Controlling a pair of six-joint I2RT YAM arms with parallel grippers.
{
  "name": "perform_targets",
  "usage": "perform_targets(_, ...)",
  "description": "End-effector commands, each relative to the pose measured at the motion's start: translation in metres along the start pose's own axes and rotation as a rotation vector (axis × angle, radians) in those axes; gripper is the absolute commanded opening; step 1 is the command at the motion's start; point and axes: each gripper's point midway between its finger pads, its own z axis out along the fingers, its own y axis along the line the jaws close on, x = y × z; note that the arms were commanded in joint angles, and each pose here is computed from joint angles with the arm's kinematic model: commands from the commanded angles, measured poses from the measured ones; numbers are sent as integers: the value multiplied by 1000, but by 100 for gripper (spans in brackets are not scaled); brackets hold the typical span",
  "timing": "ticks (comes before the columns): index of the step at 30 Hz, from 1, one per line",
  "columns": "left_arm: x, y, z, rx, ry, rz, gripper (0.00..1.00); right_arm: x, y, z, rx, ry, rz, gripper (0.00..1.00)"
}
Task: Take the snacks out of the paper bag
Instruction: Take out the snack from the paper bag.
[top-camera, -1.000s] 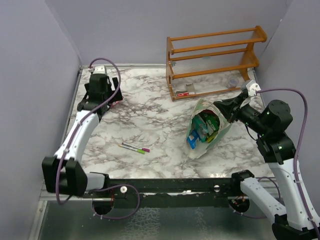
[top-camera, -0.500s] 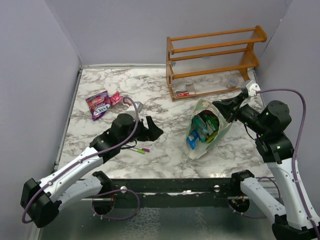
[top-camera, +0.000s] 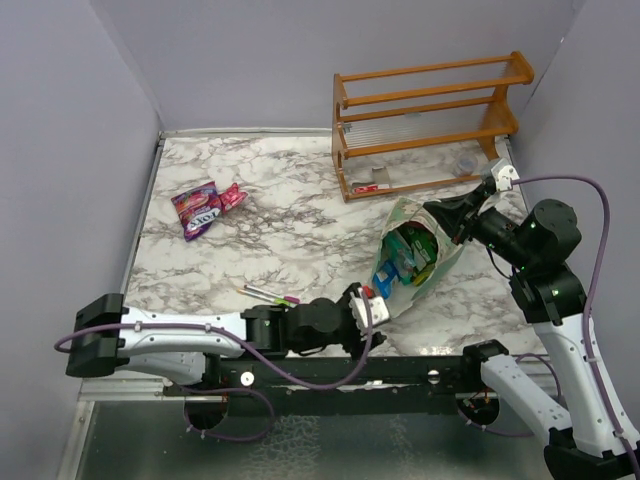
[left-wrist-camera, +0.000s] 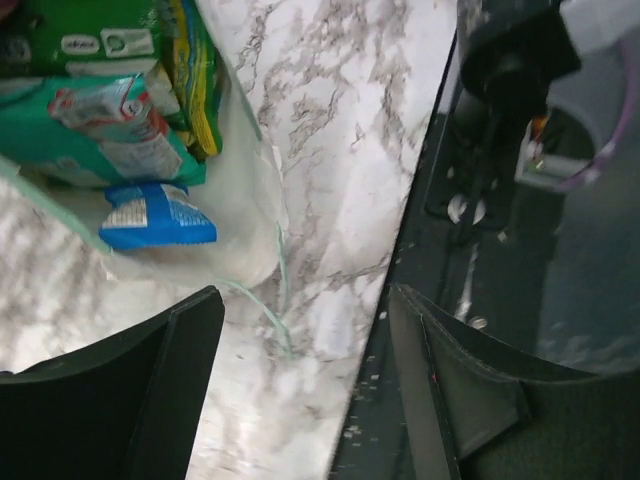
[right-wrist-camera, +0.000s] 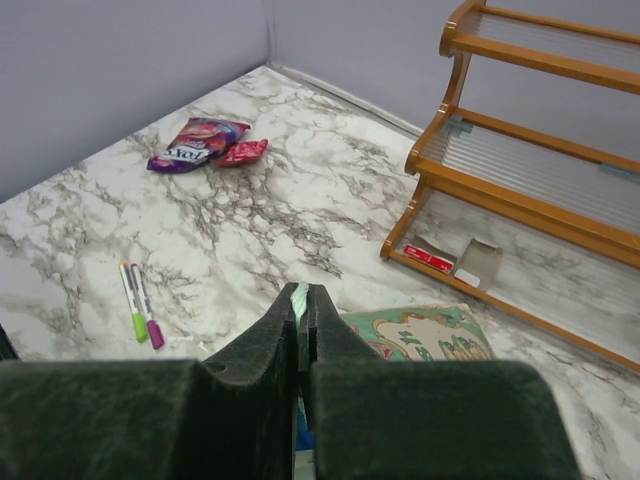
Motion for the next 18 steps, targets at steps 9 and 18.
perform_targets(9,16,19,41,110,227,998,53,-36,8,-8,-17,-107,-67,1)
perform_targets(18,20,60,82,46,403,1166,59,-40,11,-13,-14,-120,-77,1)
